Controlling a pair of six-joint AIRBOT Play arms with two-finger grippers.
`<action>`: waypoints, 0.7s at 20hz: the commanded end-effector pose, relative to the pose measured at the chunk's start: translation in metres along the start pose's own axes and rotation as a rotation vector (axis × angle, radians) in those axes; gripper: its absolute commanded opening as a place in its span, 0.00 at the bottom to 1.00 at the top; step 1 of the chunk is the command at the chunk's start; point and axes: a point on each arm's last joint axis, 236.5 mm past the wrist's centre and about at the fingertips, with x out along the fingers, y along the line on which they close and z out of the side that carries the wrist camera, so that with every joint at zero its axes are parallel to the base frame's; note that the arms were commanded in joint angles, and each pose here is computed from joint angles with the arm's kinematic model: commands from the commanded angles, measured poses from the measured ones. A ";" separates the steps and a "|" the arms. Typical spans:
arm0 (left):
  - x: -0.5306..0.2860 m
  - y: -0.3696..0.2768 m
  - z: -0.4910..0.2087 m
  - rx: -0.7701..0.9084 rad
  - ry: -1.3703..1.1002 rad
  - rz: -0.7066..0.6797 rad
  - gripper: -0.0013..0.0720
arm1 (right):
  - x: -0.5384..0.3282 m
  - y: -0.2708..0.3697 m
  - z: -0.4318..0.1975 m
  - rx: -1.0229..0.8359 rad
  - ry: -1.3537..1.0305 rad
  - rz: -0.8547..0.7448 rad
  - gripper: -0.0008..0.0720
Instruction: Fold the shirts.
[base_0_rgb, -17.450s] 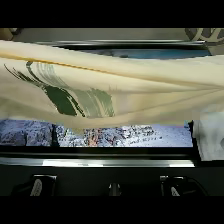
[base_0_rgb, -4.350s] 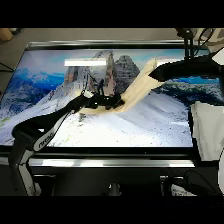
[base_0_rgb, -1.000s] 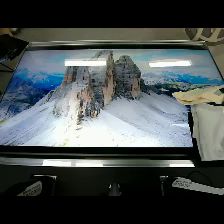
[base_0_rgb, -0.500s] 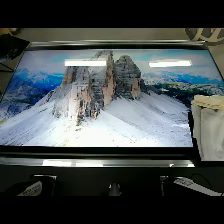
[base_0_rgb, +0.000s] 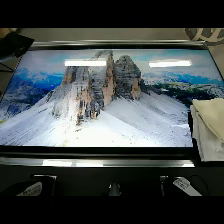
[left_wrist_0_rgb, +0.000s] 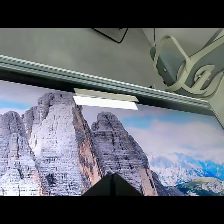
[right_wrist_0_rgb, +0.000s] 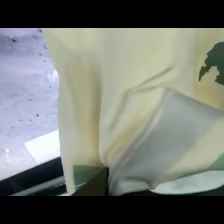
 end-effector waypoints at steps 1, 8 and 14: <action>0.003 0.001 -0.001 0.017 0.002 0.000 0.06 | 0.005 -0.026 -0.040 -0.002 0.141 -0.123 0.03; 0.003 0.001 -0.001 0.017 0.002 0.000 0.06 | 0.035 -0.055 -0.070 0.015 0.236 -0.200 0.03; -0.002 -0.011 0.005 0.034 -0.014 -0.016 0.06 | 0.017 -0.084 -0.024 0.013 0.055 -0.343 0.99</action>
